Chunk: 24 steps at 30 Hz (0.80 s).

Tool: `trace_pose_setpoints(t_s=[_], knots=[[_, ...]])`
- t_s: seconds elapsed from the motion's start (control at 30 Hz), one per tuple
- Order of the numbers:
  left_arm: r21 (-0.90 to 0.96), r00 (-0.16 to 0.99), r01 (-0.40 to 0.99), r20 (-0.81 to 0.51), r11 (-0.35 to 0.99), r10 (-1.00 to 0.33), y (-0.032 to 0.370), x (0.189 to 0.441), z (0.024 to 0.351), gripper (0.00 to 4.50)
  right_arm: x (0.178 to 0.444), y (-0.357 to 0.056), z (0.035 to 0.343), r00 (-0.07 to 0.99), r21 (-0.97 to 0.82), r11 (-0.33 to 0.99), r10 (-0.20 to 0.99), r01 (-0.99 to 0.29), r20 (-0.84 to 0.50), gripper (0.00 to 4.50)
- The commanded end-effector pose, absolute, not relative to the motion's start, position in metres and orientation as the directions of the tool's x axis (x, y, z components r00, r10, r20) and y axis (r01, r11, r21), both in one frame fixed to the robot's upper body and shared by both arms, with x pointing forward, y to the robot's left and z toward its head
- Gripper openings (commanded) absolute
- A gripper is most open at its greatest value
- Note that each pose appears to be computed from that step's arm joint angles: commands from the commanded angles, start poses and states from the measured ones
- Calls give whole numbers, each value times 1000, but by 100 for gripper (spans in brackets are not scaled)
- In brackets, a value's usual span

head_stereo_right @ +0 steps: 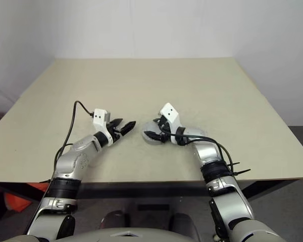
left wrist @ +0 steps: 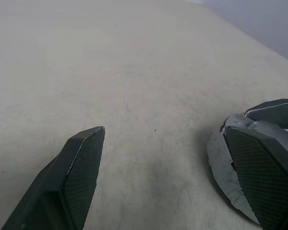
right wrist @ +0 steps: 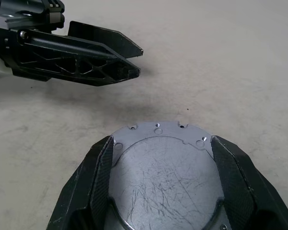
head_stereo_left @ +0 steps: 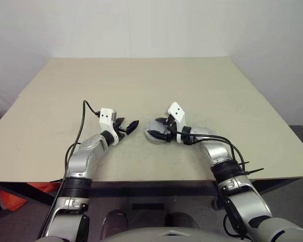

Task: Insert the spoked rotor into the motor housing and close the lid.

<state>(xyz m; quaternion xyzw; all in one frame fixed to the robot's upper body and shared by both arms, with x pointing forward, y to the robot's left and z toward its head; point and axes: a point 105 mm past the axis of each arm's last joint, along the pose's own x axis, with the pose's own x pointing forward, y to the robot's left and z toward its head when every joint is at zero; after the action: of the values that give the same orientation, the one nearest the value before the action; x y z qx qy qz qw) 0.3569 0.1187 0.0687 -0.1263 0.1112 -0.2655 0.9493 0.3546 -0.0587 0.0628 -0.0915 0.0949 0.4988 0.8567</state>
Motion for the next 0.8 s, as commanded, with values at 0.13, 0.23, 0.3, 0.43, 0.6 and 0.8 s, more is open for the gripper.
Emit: trace_pose_setpoints(t_s=[0.13,0.23,0.3,0.43,0.6,0.8], knots=[[-266,839,494,-104,828,-534,119,358,81,425,359,-61,39,523,-79,531,779,-844,-345,312],[-266,840,492,-104,829,-532,119,358,80,425,360,-62,41,522,-84,528,783,-845,-339,312],[-266,841,491,-105,830,-531,120,357,80,425,359,-63,41,516,-87,520,785,-850,-343,312],[-266,841,490,-105,830,-530,120,357,80,425,358,-68,36,515,-93,519,778,-850,-361,312],[-264,841,491,-107,830,-531,120,357,79,425,357,-73,25,512,-80,527,760,-846,-400,312],[-263,843,487,-109,833,-527,121,357,79,425,351,-85,11,494,-74,519,746,-851,-447,312]])
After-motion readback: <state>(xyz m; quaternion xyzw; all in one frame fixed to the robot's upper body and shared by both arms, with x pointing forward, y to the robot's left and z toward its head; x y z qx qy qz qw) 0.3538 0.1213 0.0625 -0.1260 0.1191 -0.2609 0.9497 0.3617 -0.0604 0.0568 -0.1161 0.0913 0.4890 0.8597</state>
